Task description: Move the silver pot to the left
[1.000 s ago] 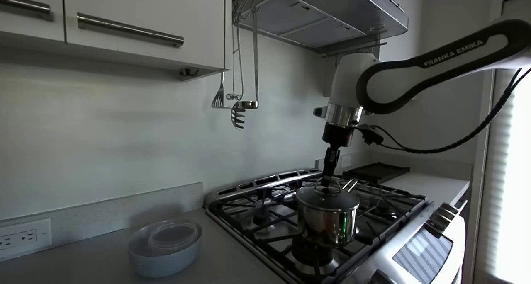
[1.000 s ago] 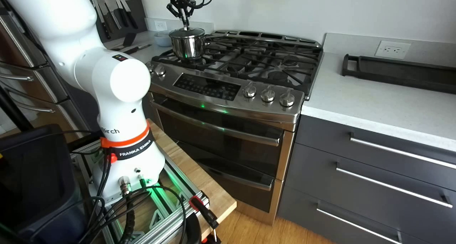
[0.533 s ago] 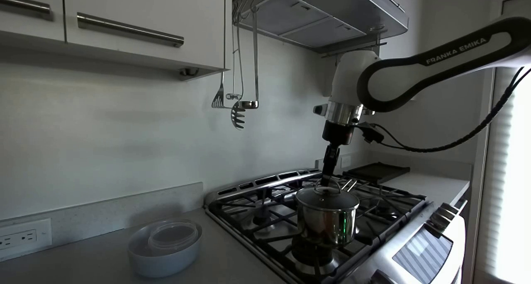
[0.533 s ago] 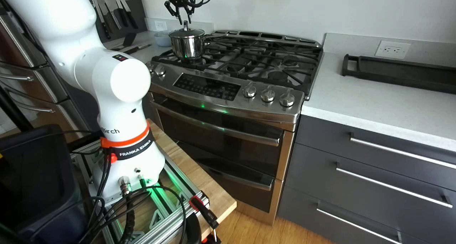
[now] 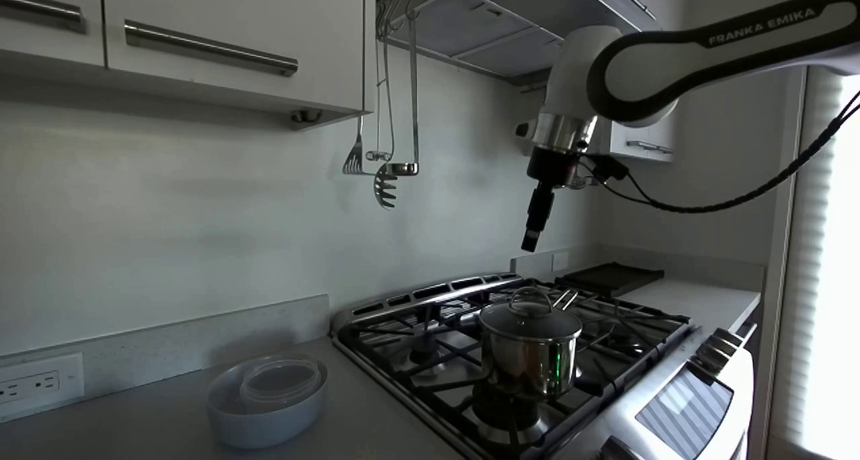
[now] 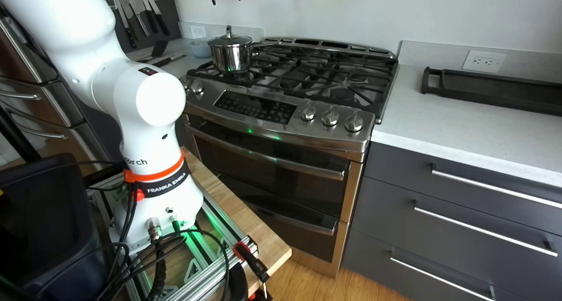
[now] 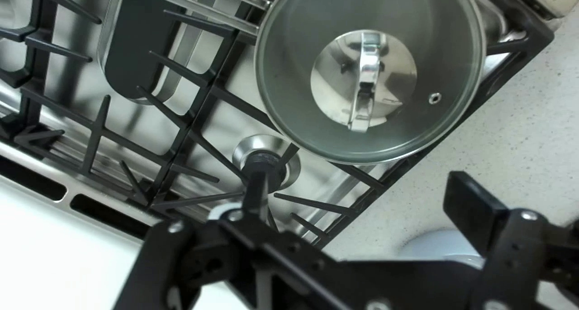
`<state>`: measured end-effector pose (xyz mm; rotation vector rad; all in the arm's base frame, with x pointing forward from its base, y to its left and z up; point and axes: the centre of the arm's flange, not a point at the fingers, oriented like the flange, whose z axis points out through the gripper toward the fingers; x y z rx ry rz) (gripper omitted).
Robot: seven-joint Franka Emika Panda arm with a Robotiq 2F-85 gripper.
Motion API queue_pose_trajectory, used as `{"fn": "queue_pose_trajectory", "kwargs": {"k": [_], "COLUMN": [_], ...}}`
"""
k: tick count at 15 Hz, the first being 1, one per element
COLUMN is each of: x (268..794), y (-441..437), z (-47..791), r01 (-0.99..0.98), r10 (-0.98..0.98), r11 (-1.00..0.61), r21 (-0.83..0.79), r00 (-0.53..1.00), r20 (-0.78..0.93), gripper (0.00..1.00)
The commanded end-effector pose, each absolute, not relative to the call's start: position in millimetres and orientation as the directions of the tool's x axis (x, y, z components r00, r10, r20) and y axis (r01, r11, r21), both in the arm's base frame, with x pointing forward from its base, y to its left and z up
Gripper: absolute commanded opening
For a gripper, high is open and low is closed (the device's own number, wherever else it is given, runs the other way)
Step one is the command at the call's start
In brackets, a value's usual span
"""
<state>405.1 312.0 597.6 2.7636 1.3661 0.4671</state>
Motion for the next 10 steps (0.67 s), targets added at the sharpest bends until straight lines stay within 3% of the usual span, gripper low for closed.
{"fn": "queue_pose_trajectory", "kwargs": {"k": [1, 10], "x": [408.3, 405.9], "y": [304.2, 302.8], "z": [634.7, 655.2], "r01": [0.782, 0.785], "r10": [0.789, 0.786], "r11": [-0.606, -0.605], "r21": [0.146, 0.136], "r00": [0.568, 0.56], "r20": [0.232, 0.263], "gripper": [1.0, 1.0]}}
